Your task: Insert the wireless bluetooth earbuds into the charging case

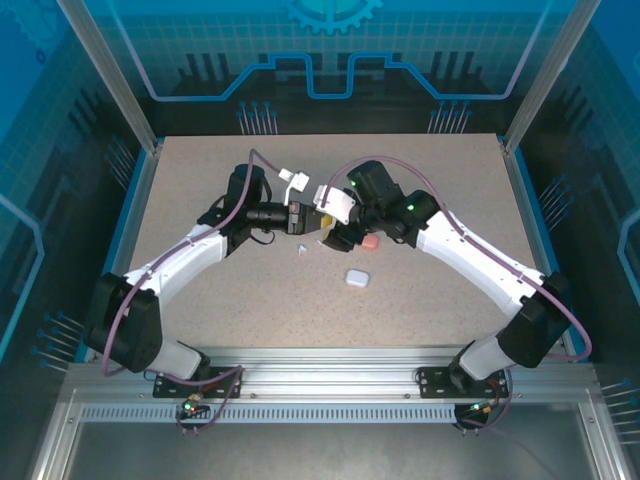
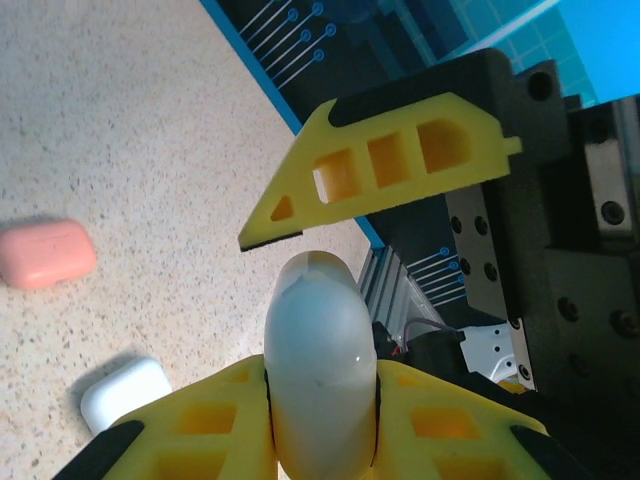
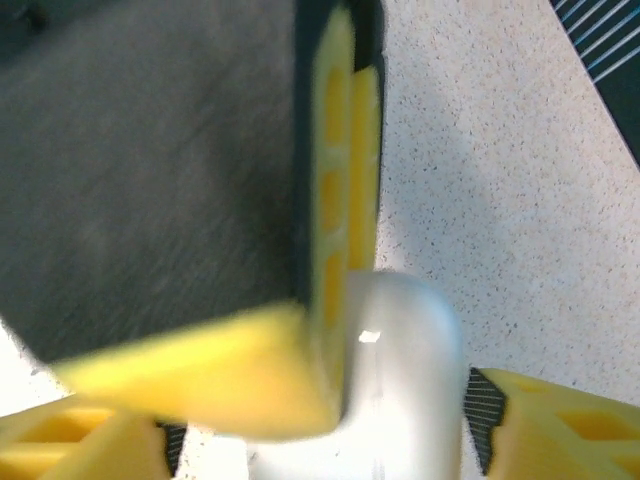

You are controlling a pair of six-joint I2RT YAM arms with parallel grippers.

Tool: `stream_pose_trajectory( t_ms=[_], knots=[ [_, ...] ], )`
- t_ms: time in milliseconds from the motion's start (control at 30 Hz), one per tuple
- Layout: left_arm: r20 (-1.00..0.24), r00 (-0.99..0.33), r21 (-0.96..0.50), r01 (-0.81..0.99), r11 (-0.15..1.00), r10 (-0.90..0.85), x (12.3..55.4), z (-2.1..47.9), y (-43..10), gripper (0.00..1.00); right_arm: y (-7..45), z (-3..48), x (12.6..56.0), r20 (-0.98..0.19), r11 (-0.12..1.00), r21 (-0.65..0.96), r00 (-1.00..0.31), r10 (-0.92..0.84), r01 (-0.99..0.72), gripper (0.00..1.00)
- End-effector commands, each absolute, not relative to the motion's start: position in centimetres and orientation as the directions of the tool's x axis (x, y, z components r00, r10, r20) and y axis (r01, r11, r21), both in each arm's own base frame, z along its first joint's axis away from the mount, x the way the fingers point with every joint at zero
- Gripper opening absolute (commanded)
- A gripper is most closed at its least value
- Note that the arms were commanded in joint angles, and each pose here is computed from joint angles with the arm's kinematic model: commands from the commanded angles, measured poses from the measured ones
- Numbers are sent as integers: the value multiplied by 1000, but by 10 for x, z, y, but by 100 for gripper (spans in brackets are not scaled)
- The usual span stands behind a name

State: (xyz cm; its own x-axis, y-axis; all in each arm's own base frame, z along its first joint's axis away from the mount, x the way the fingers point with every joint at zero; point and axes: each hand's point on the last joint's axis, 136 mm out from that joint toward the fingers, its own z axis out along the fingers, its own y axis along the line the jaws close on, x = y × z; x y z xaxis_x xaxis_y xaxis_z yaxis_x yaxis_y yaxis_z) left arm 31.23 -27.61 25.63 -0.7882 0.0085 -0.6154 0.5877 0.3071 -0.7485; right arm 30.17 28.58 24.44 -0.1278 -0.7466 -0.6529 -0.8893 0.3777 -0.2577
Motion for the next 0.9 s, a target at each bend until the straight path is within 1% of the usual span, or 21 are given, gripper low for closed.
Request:
stream_pose_trajectory(
  t_ms=[0, 133, 167, 267, 333, 500, 667, 867],
  knots=[
    [-752, -659, -631, 714, 305, -13, 310, 283, -274, 17, 272, 274, 287, -727, 415, -246, -116, -676, -876, 84],
    [-839, -543, -514, 791, 332, -7, 311, 291, -269, 14, 255, 299, 271, -817, 463, -231, -88, -570, -856, 99],
    [-856, -516, -488, 805, 339, -7, 311, 292, -268, 13, 251, 304, 268, -837, 476, -227, -80, -541, -850, 100],
    [-909, -416, -393, 851, 348, -9, 310, 298, -265, 9, 240, 318, 259, -898, 502, -184, -63, -435, -845, 100],
    [-939, -344, -327, 879, 348, -13, 306, 304, -263, 8, 235, 326, 255, -927, 518, -164, -48, -373, -840, 100],
    [-983, -179, -178, 924, 338, -28, 293, 318, -259, 9, 233, 336, 252, -943, 523, -190, 7, -332, -831, 100],
    [-998, -55, -60, 947, 314, -25, 276, 327, -259, 9, 244, 353, 252, -931, 448, -263, 103, -349, -855, 100],
    [-999, 27, 19, 952, 305, -24, 266, 328, -258, 9, 265, 367, 263, -910, 357, -281, 130, -393, -891, 100]
  ],
)
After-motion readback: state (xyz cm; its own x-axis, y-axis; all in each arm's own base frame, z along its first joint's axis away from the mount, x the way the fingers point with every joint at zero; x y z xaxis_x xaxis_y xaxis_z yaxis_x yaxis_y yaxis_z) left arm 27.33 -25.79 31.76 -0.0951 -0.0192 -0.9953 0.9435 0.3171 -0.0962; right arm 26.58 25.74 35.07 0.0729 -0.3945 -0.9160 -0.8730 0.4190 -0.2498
